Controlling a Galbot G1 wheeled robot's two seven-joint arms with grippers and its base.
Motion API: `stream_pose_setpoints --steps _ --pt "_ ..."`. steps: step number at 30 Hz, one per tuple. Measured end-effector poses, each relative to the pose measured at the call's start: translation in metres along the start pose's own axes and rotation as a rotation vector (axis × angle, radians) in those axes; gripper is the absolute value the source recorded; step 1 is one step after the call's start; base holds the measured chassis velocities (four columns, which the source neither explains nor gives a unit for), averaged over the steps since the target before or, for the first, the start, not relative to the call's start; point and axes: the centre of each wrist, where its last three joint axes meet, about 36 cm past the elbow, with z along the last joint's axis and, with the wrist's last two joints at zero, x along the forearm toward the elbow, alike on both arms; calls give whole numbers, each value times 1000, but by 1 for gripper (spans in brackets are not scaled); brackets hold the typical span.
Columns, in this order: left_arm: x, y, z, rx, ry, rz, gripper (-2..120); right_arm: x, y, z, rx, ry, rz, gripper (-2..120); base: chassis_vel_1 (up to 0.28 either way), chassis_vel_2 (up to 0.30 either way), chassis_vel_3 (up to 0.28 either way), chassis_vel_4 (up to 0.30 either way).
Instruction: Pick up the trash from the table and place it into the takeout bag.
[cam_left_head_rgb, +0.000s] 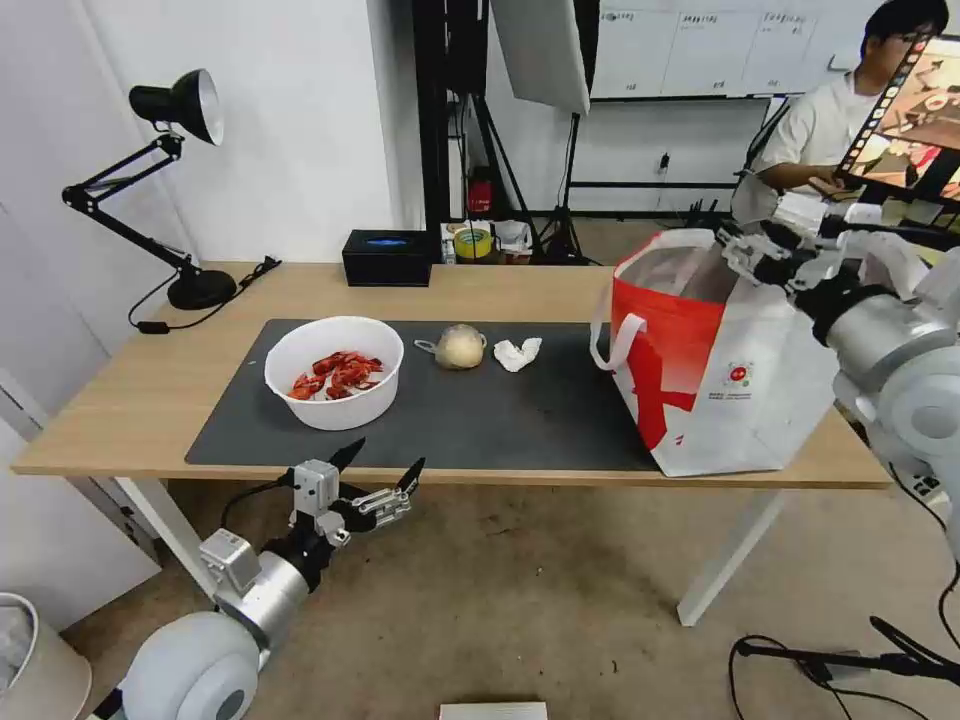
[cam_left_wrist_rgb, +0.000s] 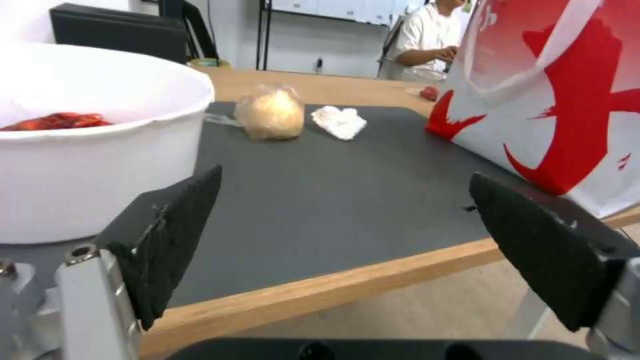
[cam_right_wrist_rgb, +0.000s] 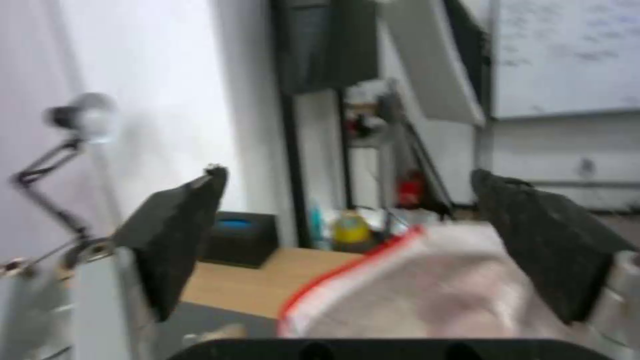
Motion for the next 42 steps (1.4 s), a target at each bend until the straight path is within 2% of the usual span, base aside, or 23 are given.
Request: stream_pose_setpoints --steps 1,4,5,9,14,16,21,27,29,30,32,33,35,42 --pt "0 0 0 0 0 0 100 0 0 0 0 0 0 94 0 0 0 0" --pt "3 2 -3 -15 -13 -12 100 8 16 11 67 -6 -129 100 0 0 0 0" --pt "3 2 -3 -15 -13 -12 100 8 16 11 67 -6 -129 100 0 0 0 0" --pt "6 9 -11 -41 -29 -29 100 26 35 39 137 41 -258 100 0 0 0 0" --pt "9 11 -10 -44 -42 -39 100 42 46 65 152 88 -290 100 0 0 0 0" --pt "12 14 -5 -52 -52 -54 100 53 54 84 204 111 -294 100 0 0 0 0" --pt "22 21 11 -92 -53 -79 100 68 66 115 213 124 -276 100 0 0 0 0" --pt "30 23 24 -96 -42 -93 100 80 69 151 188 139 -246 100 0 0 0 0" --pt "33 24 32 -90 -33 -104 100 92 72 183 156 150 -210 100 0 0 0 0" --pt "33 24 32 -90 -33 -104 100 92 72 183 156 150 -210 100 0 0 0 0" --pt "34 24 38 -85 -24 -113 100 104 81 203 113 160 -159 100 0 0 0 0" --pt "34 24 38 -85 -24 -113 100 104 81 203 113 160 -159 100 0 0 0 0" --pt "36 24 46 -89 -6 -123 100 115 94 219 60 179 -92 100 0 0 0 0" --pt "43 22 62 -91 29 -145 100 134 119 235 0 225 14 100 0 0 0 0"
